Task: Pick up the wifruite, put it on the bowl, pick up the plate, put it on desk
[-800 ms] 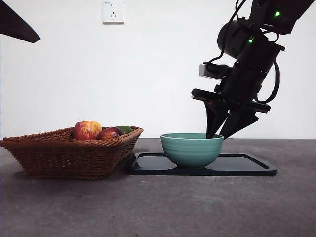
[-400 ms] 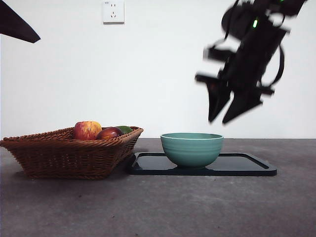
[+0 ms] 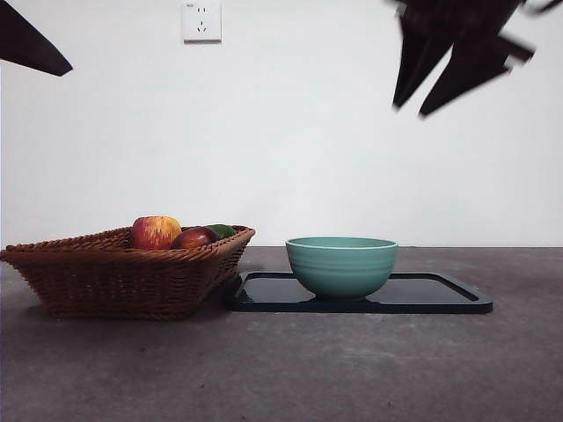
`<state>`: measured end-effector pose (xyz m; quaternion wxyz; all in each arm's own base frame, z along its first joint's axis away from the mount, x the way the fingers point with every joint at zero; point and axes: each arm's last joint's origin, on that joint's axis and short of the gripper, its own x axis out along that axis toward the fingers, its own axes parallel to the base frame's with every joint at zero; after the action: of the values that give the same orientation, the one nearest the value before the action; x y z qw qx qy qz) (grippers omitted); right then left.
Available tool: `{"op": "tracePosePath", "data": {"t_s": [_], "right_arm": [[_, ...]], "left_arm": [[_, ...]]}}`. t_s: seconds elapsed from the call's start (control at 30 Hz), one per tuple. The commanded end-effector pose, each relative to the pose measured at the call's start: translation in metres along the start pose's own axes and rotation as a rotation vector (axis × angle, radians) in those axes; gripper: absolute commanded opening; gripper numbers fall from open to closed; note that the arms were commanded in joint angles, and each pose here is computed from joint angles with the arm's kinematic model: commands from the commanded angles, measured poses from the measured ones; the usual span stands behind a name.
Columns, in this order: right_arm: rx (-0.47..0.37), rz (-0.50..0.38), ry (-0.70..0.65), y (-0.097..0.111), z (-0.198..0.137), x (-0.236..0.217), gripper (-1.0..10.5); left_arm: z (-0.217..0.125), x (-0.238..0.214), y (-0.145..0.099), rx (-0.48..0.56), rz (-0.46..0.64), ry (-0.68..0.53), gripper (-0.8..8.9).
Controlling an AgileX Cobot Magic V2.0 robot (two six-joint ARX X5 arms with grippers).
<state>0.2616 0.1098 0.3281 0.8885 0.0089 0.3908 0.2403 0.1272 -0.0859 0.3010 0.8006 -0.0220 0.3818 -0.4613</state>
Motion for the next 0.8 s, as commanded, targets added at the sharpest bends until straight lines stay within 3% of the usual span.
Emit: {"op": "tracePosePath", "data": {"t_s": [0.03, 0.37, 0.8], "right_arm": [[-0.039, 0.029, -0.023, 0.009, 0.000, -0.023, 1.8], [-0.073, 0.107, -0.061, 0.022, -0.034, -0.084, 1.8], [-0.078, 0.303, -0.006, 0.020, -0.117, -0.089, 1.8]], "left_arm": [[0.002, 0.000, -0.001, 0.022, -0.010, -0.007, 3.43], [0.002, 0.000, -0.001, 0.032, -0.010, -0.007, 3.43], [0.003, 0.000, -0.001, 0.033, -0.010, -0.008, 3.43]]}}
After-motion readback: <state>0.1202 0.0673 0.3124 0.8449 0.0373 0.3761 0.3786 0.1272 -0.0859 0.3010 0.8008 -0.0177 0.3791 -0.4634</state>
